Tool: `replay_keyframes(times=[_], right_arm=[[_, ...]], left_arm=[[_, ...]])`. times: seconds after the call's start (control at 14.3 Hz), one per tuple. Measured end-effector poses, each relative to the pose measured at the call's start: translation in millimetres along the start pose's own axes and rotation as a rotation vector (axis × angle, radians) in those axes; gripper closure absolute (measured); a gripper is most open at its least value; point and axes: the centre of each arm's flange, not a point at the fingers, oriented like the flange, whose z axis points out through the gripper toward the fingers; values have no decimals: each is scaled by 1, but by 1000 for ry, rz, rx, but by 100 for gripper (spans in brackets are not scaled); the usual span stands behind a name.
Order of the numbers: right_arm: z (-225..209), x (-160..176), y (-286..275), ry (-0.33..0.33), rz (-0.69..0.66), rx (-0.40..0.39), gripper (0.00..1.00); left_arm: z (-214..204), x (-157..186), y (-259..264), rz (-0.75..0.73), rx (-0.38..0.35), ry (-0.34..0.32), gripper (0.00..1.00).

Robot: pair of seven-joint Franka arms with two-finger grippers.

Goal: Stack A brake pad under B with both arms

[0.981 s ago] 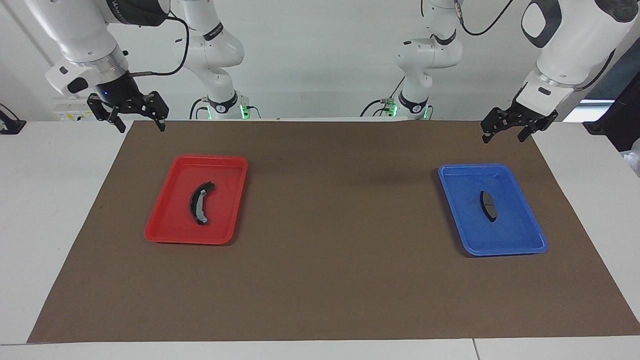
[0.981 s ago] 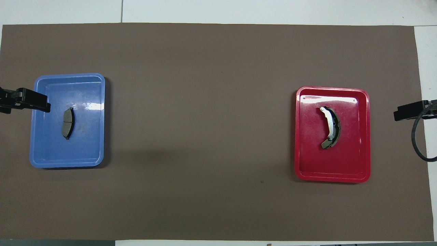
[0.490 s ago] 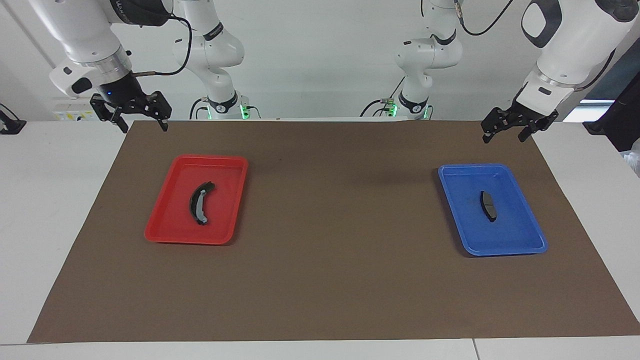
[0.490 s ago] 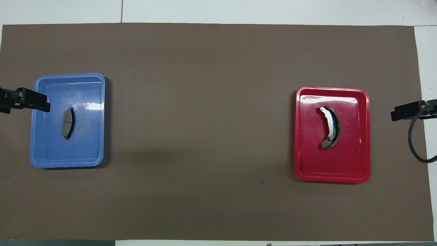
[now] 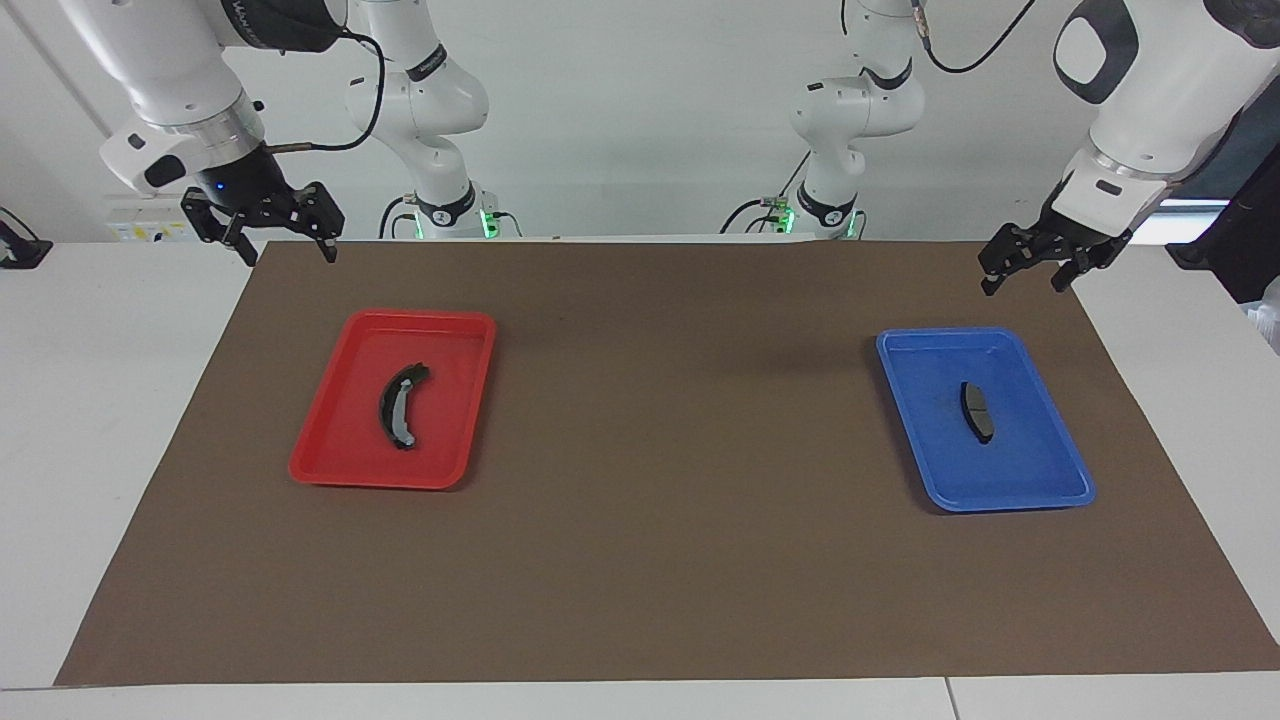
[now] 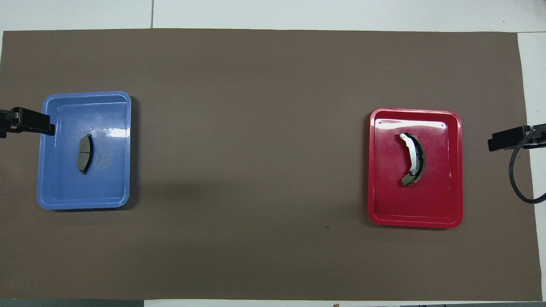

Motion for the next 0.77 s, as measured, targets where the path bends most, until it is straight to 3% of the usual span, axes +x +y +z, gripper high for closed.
replay_keyframes(times=[0.21,0.77], right_arm=[[23,6,-1,32,-3,-2,0],[157,22,-34,51,-27,-5,0]], left_arm=[[37,3,-18,-13,2,19,1],[176,9,-67,-22,4,34,2]])
